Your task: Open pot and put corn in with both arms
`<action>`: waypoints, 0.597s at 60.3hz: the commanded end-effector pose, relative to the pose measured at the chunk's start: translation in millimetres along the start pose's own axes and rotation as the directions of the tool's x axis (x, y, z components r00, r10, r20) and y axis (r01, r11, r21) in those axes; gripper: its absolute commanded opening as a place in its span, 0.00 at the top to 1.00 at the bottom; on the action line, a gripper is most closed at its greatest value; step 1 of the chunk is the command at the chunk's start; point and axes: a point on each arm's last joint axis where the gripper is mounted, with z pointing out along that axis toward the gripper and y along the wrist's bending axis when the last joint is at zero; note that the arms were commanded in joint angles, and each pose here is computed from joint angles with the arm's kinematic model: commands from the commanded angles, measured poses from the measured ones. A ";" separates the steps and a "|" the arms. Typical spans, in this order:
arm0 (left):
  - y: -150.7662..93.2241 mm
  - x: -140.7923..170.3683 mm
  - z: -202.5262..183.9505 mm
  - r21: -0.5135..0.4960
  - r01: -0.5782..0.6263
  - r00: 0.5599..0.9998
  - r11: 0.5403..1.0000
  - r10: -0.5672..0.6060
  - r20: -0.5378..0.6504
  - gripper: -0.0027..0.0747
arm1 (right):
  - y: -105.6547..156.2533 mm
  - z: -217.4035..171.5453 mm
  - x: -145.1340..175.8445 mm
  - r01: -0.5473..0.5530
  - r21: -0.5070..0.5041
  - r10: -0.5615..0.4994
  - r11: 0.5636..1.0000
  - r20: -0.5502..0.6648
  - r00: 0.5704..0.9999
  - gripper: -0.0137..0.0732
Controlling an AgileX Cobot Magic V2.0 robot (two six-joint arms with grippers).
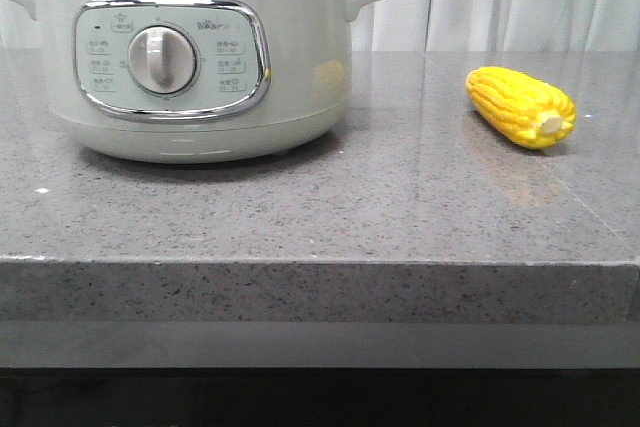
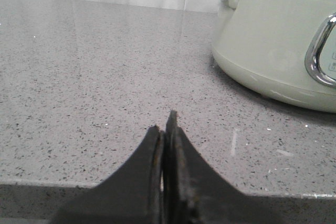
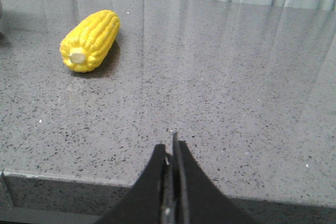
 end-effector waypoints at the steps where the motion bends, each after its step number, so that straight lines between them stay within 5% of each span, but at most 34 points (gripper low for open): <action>1: 0.6 -9.5 -2.4 -0.006 0.018 0.994 1.000 -0.017 0.112 0.99 | -1.4 -2.1 -8.7 -0.004 0.019 0.002 1.000 0.100 0.995 0.92; 36: 0.6 -9.5 -2.4 -0.006 0.018 0.994 1.000 -0.017 0.112 0.99 | -1.4 -2.1 -8.7 -0.004 0.019 0.002 1.000 0.100 0.995 0.92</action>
